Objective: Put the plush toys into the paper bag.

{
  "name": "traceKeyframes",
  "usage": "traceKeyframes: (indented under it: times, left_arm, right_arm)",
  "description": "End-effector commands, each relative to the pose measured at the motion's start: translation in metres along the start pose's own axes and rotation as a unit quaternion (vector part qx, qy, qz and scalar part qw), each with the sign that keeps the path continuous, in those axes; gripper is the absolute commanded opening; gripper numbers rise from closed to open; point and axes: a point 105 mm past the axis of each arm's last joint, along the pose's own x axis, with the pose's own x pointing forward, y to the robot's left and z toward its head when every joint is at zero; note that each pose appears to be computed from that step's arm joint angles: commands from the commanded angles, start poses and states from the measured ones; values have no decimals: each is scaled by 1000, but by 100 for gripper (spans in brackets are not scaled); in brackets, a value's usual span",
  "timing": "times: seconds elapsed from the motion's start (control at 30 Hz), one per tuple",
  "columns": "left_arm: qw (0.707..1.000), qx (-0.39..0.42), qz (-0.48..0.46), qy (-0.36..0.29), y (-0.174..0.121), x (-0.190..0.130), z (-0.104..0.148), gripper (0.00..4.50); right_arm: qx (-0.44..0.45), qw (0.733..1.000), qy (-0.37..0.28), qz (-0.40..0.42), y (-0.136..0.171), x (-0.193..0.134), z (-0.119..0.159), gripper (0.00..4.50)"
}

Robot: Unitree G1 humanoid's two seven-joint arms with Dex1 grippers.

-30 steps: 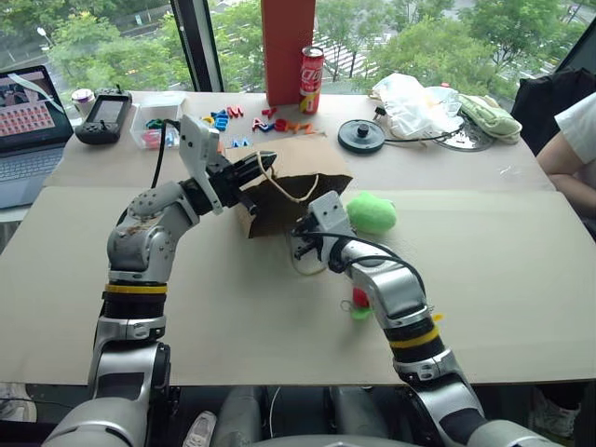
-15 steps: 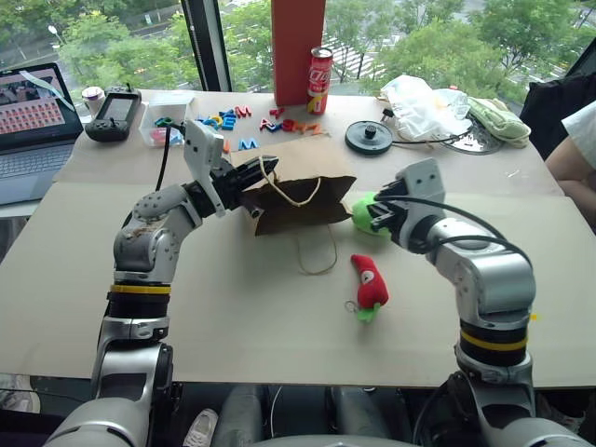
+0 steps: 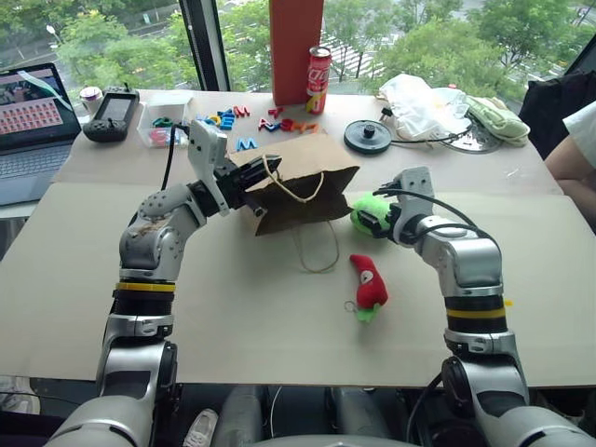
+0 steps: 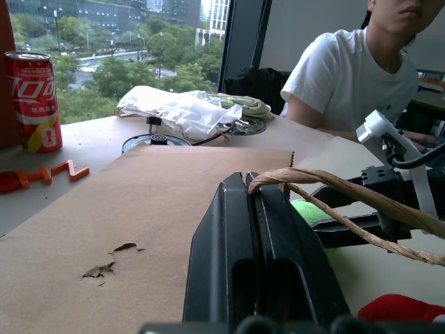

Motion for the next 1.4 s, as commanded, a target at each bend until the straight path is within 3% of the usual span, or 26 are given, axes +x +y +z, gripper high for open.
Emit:
traceKeyframes:
  times: [0.03,0.13,0.17,0.43,0.67,0.87,1.03,1.2,1.4]
  left_arm:
    - [999,25,-6,-26,0,3,21,8]
    - [999,25,-5,-27,0,2,22,8]
    - [999,25,-5,-27,0,2,22,8]
    - [999,27,-5,-29,-2,1,24,8]
    - [999,29,-5,-29,-2,0,24,8]
    - [999,32,-4,-31,-1,-2,26,8]
    - [999,29,-5,-31,-2,0,24,8]
    - [999,19,-7,-32,-4,0,23,8]
    - [999,1,-6,-40,-6,1,23,8]
  right_arm:
    - [-7,1000,3,-10,0,2,-6,444]
    - [-17,1000,-2,-8,2,3,-7,444]
    - [-21,1000,-3,-10,2,3,-7,393]
    - [-45,999,-2,-1,9,1,-14,135]
    - [-51,999,-11,-1,7,0,-13,135]
    - [-42,999,-32,10,7,-4,-4,1]
    - [-38,995,-87,-22,-10,-24,25,1]
    - [-40,988,-146,20,-4,-61,60,1]
    - [-97,984,-139,61,4,-88,65,1]
